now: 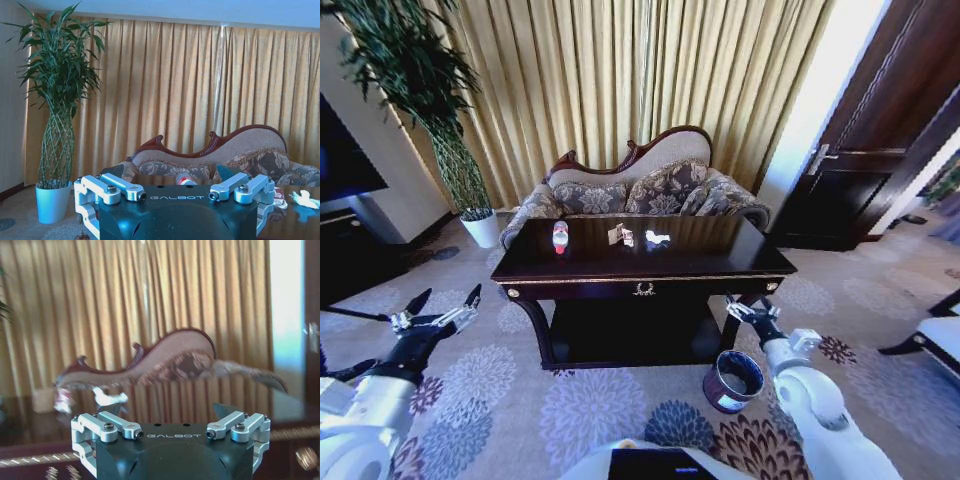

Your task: Move to the front of the table and place the trash on the table into the trash bin.

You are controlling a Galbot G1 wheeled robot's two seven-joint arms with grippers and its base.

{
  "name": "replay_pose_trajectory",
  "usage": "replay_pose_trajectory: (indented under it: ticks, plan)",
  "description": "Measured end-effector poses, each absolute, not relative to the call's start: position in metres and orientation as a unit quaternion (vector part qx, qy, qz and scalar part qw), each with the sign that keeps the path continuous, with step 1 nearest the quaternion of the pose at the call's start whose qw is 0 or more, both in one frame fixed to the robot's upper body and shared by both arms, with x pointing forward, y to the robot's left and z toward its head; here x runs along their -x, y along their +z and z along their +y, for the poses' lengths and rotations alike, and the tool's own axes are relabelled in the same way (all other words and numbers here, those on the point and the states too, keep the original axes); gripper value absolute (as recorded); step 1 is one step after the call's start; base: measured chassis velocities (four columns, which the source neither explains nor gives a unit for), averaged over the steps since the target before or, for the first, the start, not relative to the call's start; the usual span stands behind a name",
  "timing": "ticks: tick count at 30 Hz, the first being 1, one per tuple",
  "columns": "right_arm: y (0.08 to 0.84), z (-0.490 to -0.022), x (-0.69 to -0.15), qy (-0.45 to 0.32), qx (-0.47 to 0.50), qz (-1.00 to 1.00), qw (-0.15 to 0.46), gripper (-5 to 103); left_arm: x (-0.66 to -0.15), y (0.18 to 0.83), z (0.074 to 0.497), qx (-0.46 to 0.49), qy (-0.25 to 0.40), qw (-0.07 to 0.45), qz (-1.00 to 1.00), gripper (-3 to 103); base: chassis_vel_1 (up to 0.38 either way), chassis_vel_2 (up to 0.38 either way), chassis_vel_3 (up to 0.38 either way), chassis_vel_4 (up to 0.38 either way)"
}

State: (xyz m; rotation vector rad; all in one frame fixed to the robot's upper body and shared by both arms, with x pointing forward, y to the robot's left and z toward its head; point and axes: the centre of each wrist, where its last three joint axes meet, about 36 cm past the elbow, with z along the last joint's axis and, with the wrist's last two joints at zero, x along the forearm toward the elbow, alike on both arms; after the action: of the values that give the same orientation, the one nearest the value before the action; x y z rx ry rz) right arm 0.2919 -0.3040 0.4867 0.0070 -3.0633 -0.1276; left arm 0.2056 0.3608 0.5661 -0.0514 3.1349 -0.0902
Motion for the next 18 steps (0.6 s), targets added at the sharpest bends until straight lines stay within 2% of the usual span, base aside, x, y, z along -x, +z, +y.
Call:
replay_pose_trajectory:
  ticks: [5, 18]
  plan:
    - [0.525, -0.278, -0.278, -0.038, -0.037, -0.998, 0.019, 100, -0.206, 0.566, 0.361, 0.015, -0.029, 0.002, 0.999, 100, 0.0, 0.0, 0.0, 0.0]
    - [0.524, -0.275, -0.282, -0.037, -0.037, -0.998, 0.027, 100, -0.206, 0.567, 0.361, 0.018, -0.027, -0.002, 0.999, 100, 0.0, 0.0, 0.0, 0.0]
